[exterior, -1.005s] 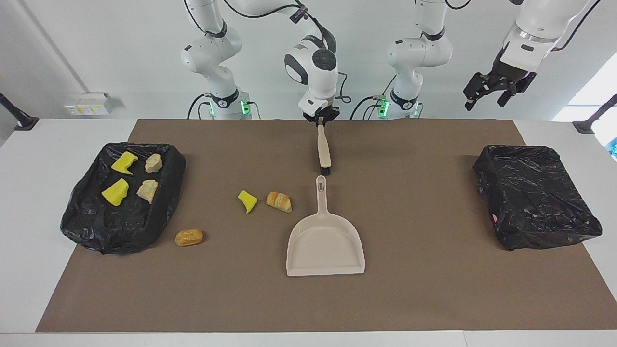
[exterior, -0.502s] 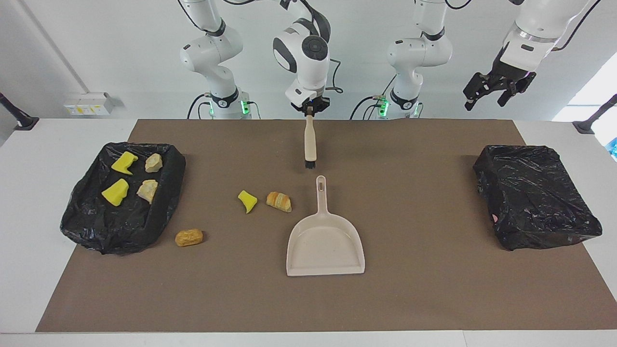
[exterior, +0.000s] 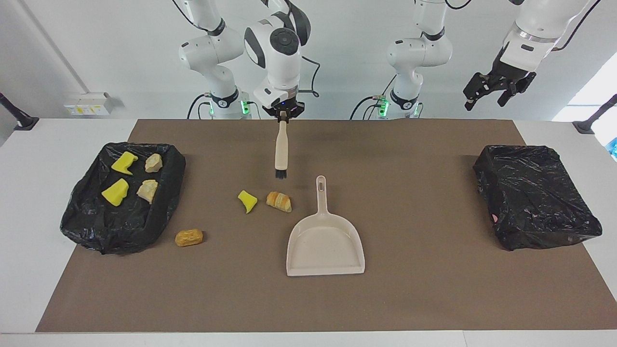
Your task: Sweep and dump trash in bin
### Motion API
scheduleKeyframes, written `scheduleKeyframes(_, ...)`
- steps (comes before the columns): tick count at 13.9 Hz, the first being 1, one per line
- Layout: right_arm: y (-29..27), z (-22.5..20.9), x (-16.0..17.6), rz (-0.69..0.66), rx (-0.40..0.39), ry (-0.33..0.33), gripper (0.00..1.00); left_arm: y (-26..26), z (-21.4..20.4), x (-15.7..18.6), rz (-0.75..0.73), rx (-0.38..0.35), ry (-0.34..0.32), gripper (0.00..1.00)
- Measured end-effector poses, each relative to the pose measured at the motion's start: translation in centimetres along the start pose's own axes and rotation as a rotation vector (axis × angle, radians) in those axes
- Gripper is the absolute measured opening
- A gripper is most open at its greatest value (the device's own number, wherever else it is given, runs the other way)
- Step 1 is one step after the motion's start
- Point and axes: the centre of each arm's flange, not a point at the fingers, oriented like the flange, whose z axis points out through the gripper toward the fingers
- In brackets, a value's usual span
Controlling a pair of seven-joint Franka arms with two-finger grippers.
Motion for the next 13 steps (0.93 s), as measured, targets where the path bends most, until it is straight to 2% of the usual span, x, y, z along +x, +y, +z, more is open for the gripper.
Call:
scheduleKeyframes(2, 4.8, 0.0, 3.4, -0.003, -0.020, 0.007, 0.26, 0.4, 0.0, -0.1, 0.009, 0.001, -0.001, 1.00)
scheduleKeyframes(7, 17.7, 1.6, 11.3, -0.106, -0.183, 0.074, 0.26, 2.7, -0.1, -0.4, 0.053, 0.003, 0.011, 1.00)
scheduleKeyframes(10, 21.8, 3.6, 15.0, -0.136, -0.286, 0.106, 0.26, 6.0, 0.0, 0.6, 0.011, -0.026, 0.117, 1.00)
scheduleKeyframes(13, 23.2, 5.3, 17.9, -0.167, -0.355, 0.122, 0.26, 13.6, 4.2, 2.2, -0.052, -0.078, 0.173, 1.00)
